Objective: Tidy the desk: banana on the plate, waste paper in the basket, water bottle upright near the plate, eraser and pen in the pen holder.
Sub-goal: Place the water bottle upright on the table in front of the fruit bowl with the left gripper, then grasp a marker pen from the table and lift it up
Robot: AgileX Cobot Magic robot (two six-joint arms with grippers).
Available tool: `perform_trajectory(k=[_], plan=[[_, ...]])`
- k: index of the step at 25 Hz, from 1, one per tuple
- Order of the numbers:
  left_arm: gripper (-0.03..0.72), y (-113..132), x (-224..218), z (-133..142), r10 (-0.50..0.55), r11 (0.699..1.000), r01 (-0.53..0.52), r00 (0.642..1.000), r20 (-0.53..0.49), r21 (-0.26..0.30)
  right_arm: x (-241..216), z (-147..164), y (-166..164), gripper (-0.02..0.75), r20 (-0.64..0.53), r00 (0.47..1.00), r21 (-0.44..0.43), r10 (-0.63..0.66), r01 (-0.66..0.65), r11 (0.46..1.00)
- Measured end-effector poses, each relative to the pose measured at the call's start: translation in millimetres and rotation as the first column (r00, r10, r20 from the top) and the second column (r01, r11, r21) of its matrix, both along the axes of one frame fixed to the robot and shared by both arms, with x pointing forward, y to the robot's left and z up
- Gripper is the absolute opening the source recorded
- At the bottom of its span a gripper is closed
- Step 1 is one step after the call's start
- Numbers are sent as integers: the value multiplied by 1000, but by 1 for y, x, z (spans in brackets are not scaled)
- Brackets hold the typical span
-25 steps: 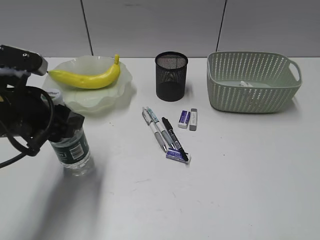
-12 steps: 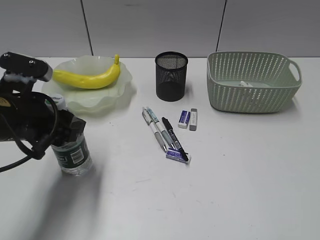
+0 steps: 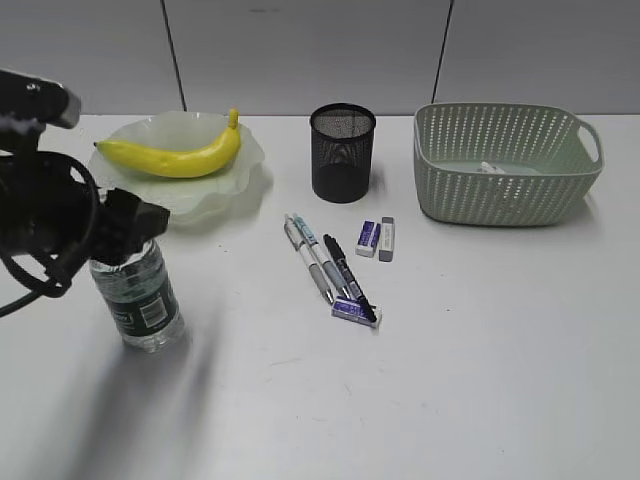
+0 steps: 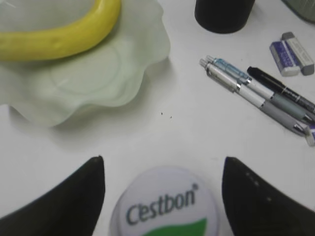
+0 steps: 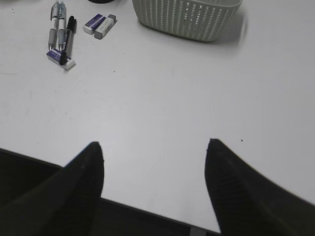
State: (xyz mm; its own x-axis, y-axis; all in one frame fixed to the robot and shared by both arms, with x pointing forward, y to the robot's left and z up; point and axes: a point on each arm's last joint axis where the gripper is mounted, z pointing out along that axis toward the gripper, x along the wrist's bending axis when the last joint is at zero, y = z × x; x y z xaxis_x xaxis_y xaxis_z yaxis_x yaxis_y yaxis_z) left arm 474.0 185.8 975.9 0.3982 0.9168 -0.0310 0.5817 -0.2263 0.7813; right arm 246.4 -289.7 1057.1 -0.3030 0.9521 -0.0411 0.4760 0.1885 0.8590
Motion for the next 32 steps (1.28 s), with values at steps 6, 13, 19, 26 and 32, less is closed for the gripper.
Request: perform_trajectory(k=[6,13,19,26,32], plan=[[591,6,-12,38,4,998,4,991,132,-66,0,0,0,511,0,1000,0,0,0,1000],[589,41,-50,93,54,989,-18,966,253,-144,0,0,0,511,1,1000,0,0,0,1000],[585,68,-106,100,15,994,-8,998,69,-106,0,0,0,511,1,1000,0,0,0,1000],[486,81,-153,87,-15,999,23,982,-190,42,0,0,0,511,0,1000,2,1,-1,1000],[441,95,-184,83,69,994,-47,970,-233,99,0,0,0,510,0,1000,6,3,-3,1000]])
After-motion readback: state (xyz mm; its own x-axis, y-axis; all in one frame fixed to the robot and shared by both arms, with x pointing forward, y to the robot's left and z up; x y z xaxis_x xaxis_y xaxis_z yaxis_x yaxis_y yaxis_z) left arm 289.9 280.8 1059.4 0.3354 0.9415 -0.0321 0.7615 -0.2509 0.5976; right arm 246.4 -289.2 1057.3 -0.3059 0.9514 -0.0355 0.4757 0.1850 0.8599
